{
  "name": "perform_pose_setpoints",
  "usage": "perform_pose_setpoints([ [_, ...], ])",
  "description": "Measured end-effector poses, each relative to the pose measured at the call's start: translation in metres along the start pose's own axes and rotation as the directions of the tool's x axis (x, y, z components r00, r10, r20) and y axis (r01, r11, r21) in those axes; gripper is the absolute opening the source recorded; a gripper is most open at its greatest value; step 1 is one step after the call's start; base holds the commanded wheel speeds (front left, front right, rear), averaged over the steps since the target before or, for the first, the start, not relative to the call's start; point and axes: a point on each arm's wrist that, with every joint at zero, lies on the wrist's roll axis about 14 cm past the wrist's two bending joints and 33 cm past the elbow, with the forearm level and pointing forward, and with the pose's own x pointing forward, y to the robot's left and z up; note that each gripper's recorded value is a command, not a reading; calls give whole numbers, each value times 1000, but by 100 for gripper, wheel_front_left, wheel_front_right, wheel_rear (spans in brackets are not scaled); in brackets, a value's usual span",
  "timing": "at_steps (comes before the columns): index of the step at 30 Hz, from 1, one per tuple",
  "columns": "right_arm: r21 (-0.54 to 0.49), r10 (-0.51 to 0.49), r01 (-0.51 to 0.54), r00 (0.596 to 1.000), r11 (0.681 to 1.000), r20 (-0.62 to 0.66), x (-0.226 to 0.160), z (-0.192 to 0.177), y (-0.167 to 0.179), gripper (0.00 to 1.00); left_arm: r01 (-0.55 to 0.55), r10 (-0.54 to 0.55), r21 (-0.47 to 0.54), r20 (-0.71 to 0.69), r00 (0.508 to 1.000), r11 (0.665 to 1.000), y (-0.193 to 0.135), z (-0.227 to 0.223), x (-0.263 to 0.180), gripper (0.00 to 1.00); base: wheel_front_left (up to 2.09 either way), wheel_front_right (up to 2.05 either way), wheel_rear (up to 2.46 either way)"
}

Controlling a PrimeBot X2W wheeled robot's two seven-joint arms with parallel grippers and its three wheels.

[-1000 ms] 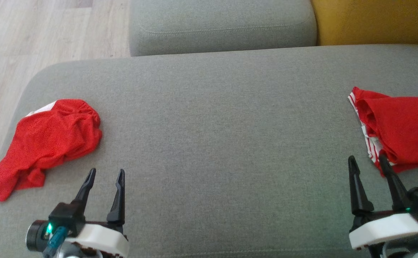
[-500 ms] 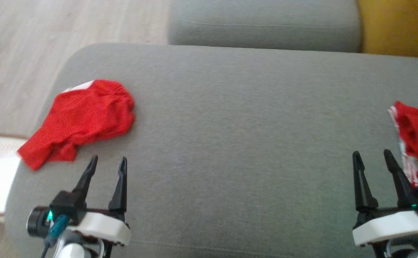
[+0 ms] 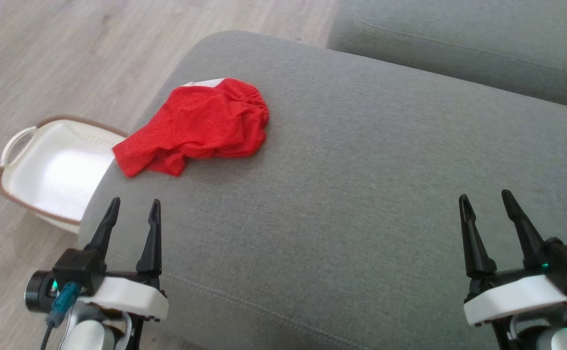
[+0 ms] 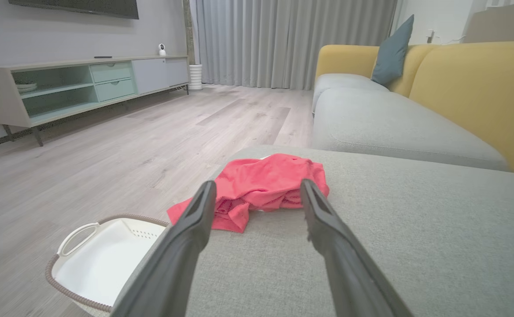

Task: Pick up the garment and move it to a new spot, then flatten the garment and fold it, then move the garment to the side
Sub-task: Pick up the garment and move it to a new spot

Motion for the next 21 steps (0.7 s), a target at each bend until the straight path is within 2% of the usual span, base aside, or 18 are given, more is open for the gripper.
perform_pose_setpoints([
  [11, 13, 37, -37, 999, 999, -24, 14, -8, 8, 100, -41, 41, 8, -21, 999, 999, 13, -4, 2, 100, 0, 0, 0],
  [15, 14, 30, -29, 999, 999, -30, 27, -10, 1, 100, -9, 9, 11, -14, 1000, 1000, 3, -1, 31, 100, 0, 0, 0],
  [21, 9, 1, -1, 998, 1000, -57, 50, -22, -17, 100, 55, -55, -9, -25, 998, 998, -16, -7, 97, 100, 0, 0, 0],
])
